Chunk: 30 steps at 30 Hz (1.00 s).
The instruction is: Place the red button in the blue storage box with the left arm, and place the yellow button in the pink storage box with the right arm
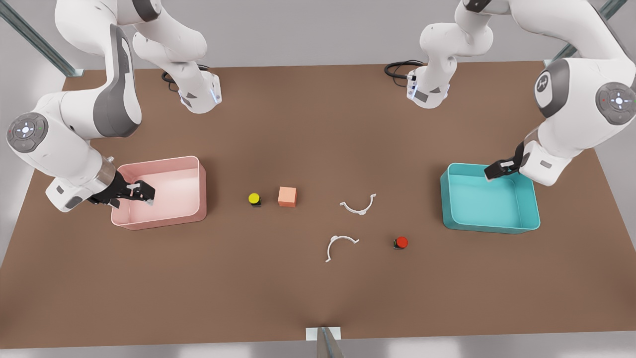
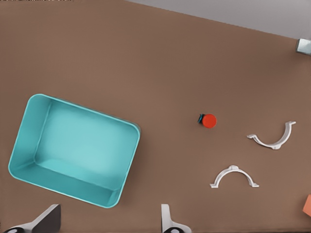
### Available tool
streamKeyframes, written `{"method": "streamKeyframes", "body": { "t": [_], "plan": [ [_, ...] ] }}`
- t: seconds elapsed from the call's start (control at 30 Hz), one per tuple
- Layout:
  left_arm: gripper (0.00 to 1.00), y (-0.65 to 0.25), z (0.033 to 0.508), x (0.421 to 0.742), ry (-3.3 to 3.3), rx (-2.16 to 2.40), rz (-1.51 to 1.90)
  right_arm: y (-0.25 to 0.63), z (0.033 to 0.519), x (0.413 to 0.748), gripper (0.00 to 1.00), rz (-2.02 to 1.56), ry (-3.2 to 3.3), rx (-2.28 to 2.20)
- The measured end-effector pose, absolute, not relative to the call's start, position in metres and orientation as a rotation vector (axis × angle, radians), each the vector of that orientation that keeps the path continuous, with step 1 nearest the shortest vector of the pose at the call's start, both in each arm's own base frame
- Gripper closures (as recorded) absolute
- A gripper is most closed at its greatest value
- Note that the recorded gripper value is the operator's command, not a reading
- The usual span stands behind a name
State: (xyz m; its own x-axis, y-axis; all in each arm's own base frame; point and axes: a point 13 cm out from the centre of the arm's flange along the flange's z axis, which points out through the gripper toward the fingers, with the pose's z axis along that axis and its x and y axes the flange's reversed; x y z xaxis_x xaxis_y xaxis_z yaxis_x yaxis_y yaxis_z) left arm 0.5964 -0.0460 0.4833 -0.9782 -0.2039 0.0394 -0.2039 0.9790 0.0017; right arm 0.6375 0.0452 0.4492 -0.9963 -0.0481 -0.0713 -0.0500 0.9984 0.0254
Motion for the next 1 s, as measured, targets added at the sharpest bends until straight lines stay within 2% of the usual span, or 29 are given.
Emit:
{"method": "streamKeyframes", "body": {
  "t": [0.13, 0.23, 0.33, 0.43, 0.63, 0.83, 1.0],
  "plan": [
    [0.0, -0.086, 0.447, 0.601, -3.045, 0.131, -0.016, 0.052, 0.433, 0.642, 0.0, 0.049, 3.087, -0.092],
    [0.0, -0.145, 0.398, 0.608, -3.006, -0.057, -0.033, 0.119, 0.396, 0.644, 0.0, 0.1, 3.114, -0.258],
    [0.0, -0.174, 0.334, 0.627, -2.989, -0.14, -0.041, 0.201, 0.374, 0.615, 0.0, 0.13, 3.123, -0.479],
    [0.0, -0.186, 0.278, 0.65, -3.007, -0.175, -0.035, 0.247, 0.358, 0.583, 0.0, 0.109, 3.132, -0.615],
    [0.0, -0.214, 0.204, 0.68, -3.076, -0.244, -0.016, 0.283, 0.325, 0.537, 0.0, 0.021, 3.184, -0.668],
    [0.0, -0.22, 0.141, 0.697, -3.11, -0.265, -0.009, 0.286, 0.223, 0.551, 0.0, 0.072, 3.297, -0.495],
    [0.0, -0.219, 0.104, 0.697, -3.107, -0.274, -0.011, 0.288, 0.186, 0.529, 0.0, 0.036, 3.343, -0.356]
  ]
}}
